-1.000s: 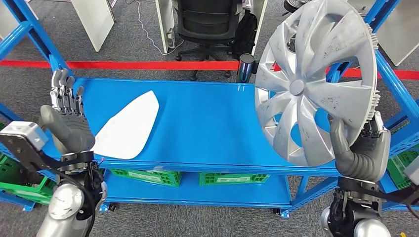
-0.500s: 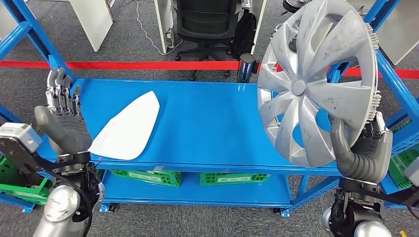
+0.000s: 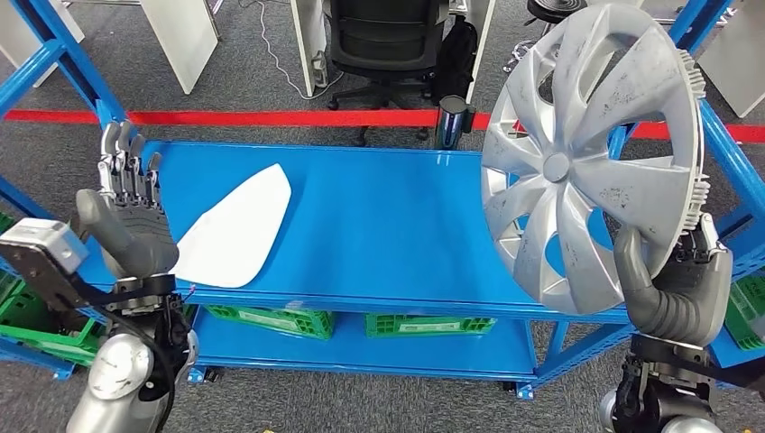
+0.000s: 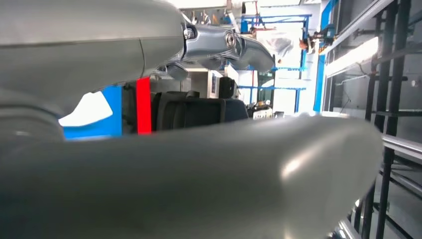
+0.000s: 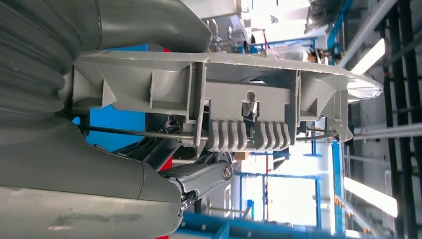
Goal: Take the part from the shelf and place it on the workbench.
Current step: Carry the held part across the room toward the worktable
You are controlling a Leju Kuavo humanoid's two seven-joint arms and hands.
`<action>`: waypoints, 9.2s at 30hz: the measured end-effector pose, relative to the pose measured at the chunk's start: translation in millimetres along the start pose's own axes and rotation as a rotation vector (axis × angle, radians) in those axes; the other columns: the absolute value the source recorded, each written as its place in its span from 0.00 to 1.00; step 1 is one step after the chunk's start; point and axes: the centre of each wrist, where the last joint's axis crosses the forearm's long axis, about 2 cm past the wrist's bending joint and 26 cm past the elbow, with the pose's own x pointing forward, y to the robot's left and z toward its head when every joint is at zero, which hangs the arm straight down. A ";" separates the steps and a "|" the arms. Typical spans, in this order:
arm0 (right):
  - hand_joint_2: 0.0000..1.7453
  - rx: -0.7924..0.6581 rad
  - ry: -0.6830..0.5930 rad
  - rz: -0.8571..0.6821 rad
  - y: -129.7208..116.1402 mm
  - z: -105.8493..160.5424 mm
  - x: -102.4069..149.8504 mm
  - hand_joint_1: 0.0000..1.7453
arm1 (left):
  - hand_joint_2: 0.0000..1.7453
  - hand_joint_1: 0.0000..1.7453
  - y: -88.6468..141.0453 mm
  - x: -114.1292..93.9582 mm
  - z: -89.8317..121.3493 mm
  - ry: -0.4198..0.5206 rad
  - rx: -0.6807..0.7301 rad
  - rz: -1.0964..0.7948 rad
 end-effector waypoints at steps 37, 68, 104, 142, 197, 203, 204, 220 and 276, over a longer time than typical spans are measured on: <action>1.00 0.003 -0.004 0.009 -1.9 -1.8 1.3 1.00 | 0.00 0.00 -0.5 2.0 0.7 -0.005 -0.017 0.004; 1.00 -0.051 0.072 0.152 -2.9 -3.5 3.4 1.00 | 0.00 0.00 2.8 1.1 5.5 0.009 -0.007 -0.003; 1.00 0.001 0.131 0.144 6.5 1.5 1.3 1.00 | 0.00 0.00 7.8 0.0 7.9 0.020 0.001 -0.014; 1.00 0.042 0.134 0.122 5.0 1.5 0.3 1.00 | 0.00 0.00 8.8 1.7 8.4 0.014 0.006 -0.018; 1.00 -0.013 0.141 0.108 4.5 7.8 -3.2 1.00 | 0.00 0.00 9.7 8.8 4.2 0.026 -0.024 -0.020; 1.00 -0.023 0.152 0.116 4.5 11.1 -4.1 1.00 | 0.00 0.00 9.9 9.1 1.6 0.027 -0.034 -0.018; 1.00 -0.024 0.153 0.116 4.5 11.4 -4.2 1.00 | 0.00 0.00 9.9 9.1 1.2 0.027 -0.035 -0.018; 1.00 -0.030 0.161 0.131 4.9 11.4 -3.3 1.00 | 0.00 0.00 11.3 7.1 3.1 0.022 -0.022 -0.019; 1.00 -0.033 0.138 0.099 4.8 6.5 -1.6 1.00 | 0.00 0.00 18.5 10.5 -0.7 -0.007 0.008 -0.040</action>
